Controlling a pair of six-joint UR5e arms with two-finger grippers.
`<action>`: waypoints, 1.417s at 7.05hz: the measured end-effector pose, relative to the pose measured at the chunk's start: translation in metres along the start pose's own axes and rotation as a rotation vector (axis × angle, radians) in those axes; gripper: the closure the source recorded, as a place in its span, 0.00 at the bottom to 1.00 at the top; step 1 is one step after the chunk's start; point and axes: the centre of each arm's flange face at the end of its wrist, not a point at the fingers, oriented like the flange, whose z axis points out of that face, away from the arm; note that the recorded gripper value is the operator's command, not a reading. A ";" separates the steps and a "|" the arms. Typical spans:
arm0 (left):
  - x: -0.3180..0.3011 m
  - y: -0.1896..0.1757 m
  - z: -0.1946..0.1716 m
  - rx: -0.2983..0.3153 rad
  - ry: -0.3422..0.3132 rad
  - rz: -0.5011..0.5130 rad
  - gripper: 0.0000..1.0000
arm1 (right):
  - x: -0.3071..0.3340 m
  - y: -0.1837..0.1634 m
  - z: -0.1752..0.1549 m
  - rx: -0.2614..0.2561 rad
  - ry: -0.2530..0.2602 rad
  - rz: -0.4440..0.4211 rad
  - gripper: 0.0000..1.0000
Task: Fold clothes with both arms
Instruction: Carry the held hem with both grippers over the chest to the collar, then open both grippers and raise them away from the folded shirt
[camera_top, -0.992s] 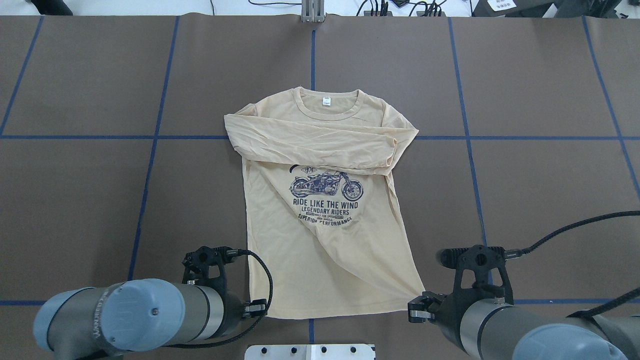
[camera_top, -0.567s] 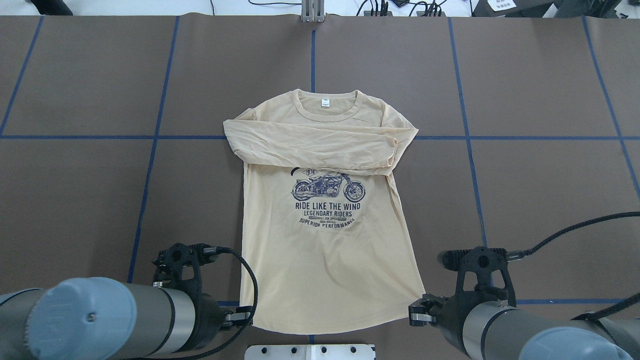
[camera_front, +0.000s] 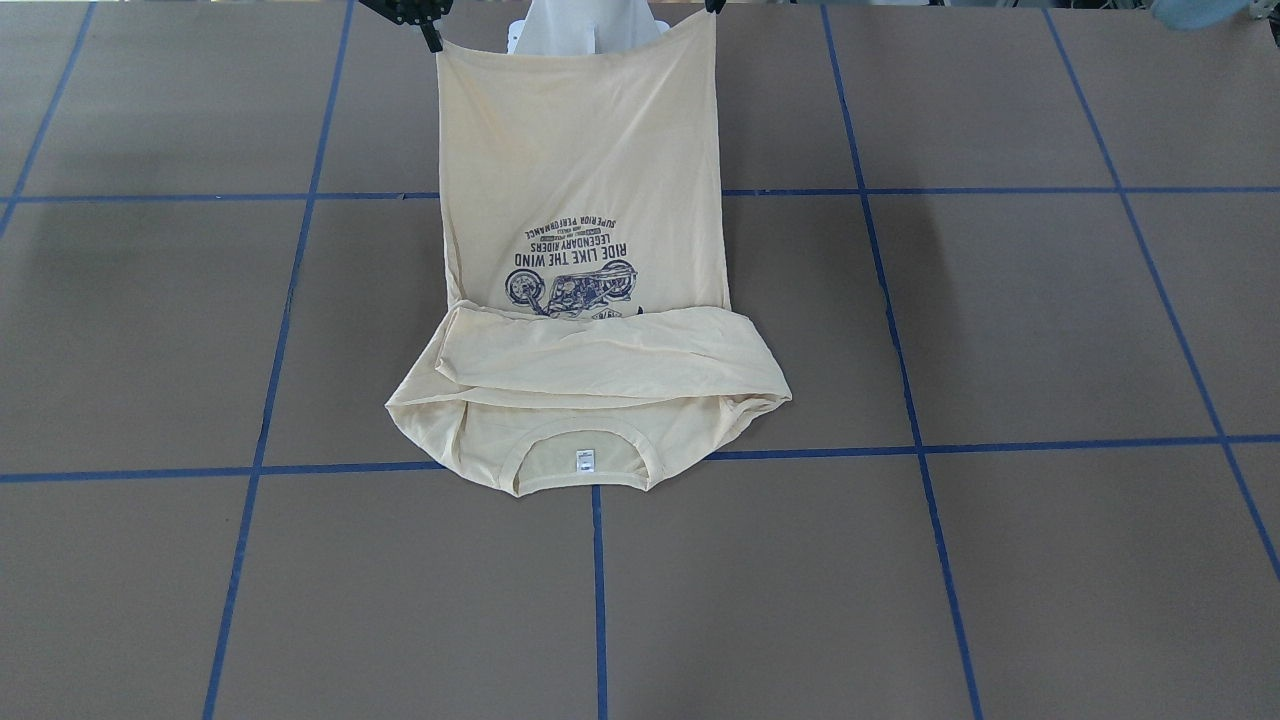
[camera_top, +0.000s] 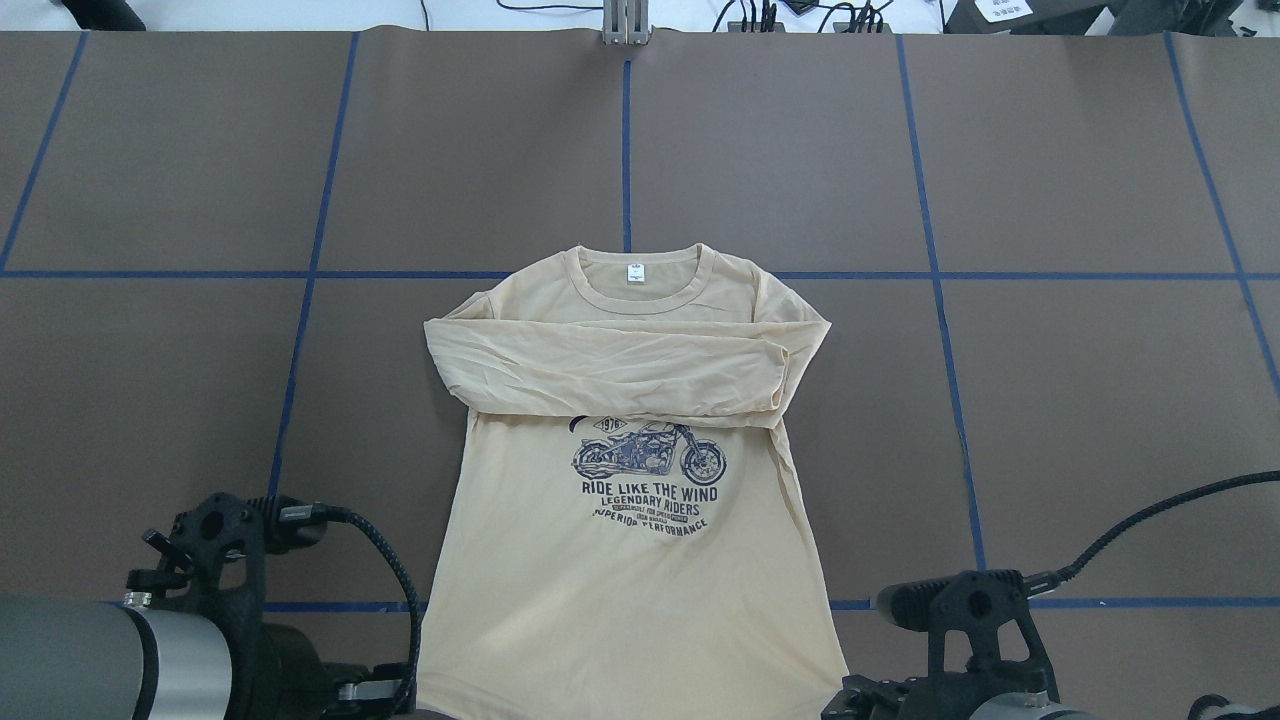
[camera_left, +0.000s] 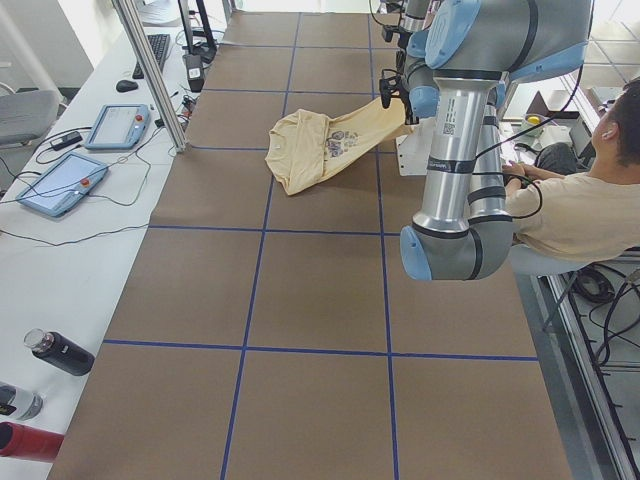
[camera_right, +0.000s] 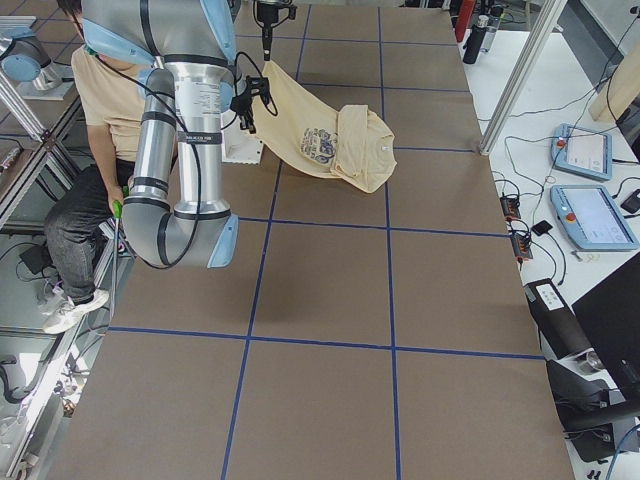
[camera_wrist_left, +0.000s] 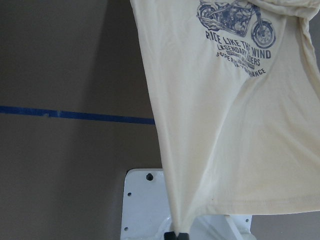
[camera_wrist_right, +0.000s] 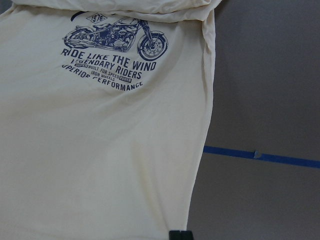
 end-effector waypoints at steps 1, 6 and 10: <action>0.001 -0.002 0.003 0.005 -0.008 -0.003 1.00 | 0.003 -0.011 -0.003 0.021 0.006 0.015 1.00; 0.020 -0.112 0.040 0.225 -0.082 -0.095 1.00 | -0.009 -0.140 0.040 0.254 0.099 0.149 1.00; 0.019 -0.204 0.009 0.407 -0.095 -0.128 1.00 | -0.001 -0.242 0.069 0.377 0.205 0.216 1.00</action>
